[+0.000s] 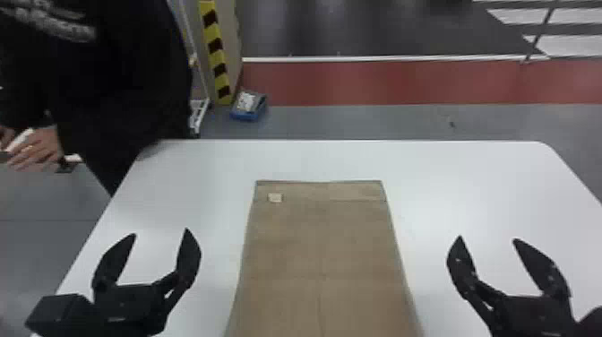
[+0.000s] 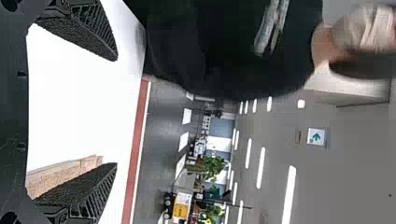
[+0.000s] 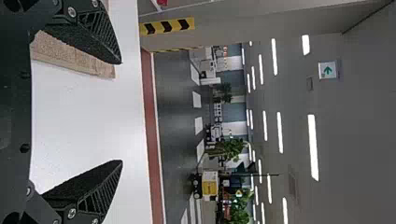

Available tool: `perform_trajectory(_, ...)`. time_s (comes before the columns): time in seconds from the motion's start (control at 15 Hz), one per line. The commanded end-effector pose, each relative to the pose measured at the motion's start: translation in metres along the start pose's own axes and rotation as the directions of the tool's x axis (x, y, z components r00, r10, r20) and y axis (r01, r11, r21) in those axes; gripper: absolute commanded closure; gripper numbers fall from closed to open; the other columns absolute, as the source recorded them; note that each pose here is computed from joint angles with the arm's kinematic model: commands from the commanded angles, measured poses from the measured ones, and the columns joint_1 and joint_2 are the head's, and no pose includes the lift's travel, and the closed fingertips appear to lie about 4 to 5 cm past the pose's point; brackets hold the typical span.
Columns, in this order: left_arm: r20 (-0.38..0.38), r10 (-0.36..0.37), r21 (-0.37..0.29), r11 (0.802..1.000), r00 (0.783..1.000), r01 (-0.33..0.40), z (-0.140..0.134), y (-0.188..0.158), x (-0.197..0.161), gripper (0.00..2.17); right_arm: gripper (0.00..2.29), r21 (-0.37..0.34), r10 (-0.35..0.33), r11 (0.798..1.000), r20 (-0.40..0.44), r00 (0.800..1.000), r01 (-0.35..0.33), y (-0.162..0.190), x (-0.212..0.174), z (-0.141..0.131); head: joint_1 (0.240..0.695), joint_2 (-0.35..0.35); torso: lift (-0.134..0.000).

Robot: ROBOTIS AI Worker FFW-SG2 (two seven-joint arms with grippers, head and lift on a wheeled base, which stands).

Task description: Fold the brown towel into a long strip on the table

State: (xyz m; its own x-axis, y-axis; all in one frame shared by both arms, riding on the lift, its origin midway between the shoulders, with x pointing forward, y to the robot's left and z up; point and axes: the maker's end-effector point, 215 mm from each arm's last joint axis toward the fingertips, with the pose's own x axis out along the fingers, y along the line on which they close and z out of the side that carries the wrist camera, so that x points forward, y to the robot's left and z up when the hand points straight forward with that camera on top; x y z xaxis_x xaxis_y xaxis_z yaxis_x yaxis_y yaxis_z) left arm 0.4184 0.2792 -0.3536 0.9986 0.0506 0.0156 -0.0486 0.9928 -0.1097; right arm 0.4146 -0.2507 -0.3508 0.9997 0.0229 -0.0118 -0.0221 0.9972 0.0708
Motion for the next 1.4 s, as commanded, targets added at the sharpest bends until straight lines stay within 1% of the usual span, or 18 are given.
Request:
perform_trajectory(0.0, -0.001, 0.000, 0.000, 1.000, 1.000, 0.000, -0.001, 0.000, 0.000, 0.07, 0.13, 0.001, -0.001, 1.000, -0.002, 1.000, 0.001, 0.000, 0.000, -0.001, 0.695, 0.039, -0.101)
perform_trajectory(0.2, -0.001, 0.000, 0.000, 1.000, 1.000, 0.000, -0.001, 0.000, 0.000, 0.07, 0.13, 0.004, -0.005, 1.000, -0.004, 1.000, 0.005, -0.001, 0.006, -0.003, 0.695, 0.039, -0.101)
perform_trajectory(0.4, 0.002, -0.001, 0.001, 1.000, 1.000, 0.001, 0.001, 0.000, 0.001, 0.07, 0.13, 0.000, -0.010, 1.000, -0.050, 0.999, 0.010, -0.006, 0.032, -0.015, 0.695, 0.037, -0.101)
perform_trajectory(0.53, -0.001, -0.003, 0.002, 1.000, 1.000, 0.003, 0.000, 0.000, 0.001, 0.07, 0.13, -0.009, -0.006, 1.000, -0.047, 0.999, 0.005, -0.005, 0.048, -0.012, 0.695, 0.035, -0.101)
perform_trajectory(0.67, 0.000, -0.007, 0.004, 1.000, 1.000, 0.007, 0.001, -0.001, 0.003, 0.07, 0.13, -0.009, 0.019, 1.000, -0.094, 0.995, -0.020, -0.001, 0.069, -0.024, 0.695, 0.033, -0.101)
perform_trajectory(0.73, 0.002, -0.007, 0.003, 1.000, 1.000, 0.007, 0.001, -0.001, 0.005, 0.07, 0.13, -0.006, 0.036, 0.999, -0.126, 0.991, -0.037, 0.002, 0.079, -0.031, 0.695, 0.034, -0.101)
perform_trajectory(0.8, 0.000, -0.008, 0.005, 1.000, 1.000, 0.008, 0.000, 0.000, 0.007, 0.07, 0.13, 0.011, 0.073, 0.997, -0.162, 0.984, -0.072, 0.009, 0.091, -0.041, 0.695, 0.040, -0.101)
perform_trajectory(0.87, -0.008, -0.008, 0.002, 1.000, 1.000, 0.008, -0.003, -0.001, 0.009, 0.07, 0.13, 0.026, 0.102, 0.995, -0.208, 0.973, -0.099, 0.013, 0.102, -0.054, 0.695, 0.046, -0.101)
perform_trajectory(1.0, -0.016, -0.024, -0.001, 1.000, 1.000, 0.024, -0.006, -0.008, 0.013, 0.07, 0.13, 0.075, 0.153, 0.988, -0.261, 0.953, -0.138, 0.020, 0.122, -0.071, 0.695, 0.057, -0.101)
perform_trajectory(1.07, -0.024, -0.024, -0.001, 1.000, 0.999, 0.024, -0.008, -0.008, 0.014, 0.07, 0.13, 0.096, 0.170, 0.984, -0.262, 0.950, -0.150, 0.022, 0.132, -0.071, 0.695, 0.060, -0.101)
perform_trajectory(1.13, -0.024, -0.025, -0.002, 1.000, 0.999, 0.025, -0.009, -0.009, 0.017, 0.07, 0.13, 0.099, 0.178, 0.983, -0.267, 0.947, -0.157, 0.022, 0.141, -0.072, 0.695, 0.061, -0.101)
perform_trajectory(1.2, -0.025, -0.028, -0.003, 1.000, 0.999, 0.028, -0.010, -0.010, 0.019, 0.07, 0.13, 0.109, 0.194, 0.980, -0.292, 0.937, -0.169, 0.025, 0.150, -0.077, 0.695, 0.061, -0.101)
perform_trajectory(1.33, -0.030, -0.041, -0.002, 0.999, 0.999, 0.041, -0.012, -0.015, 0.023, 0.07, 0.13, 0.120, 0.225, 0.973, -0.301, 0.927, -0.197, 0.030, 0.166, -0.078, 0.695, 0.060, -0.101)
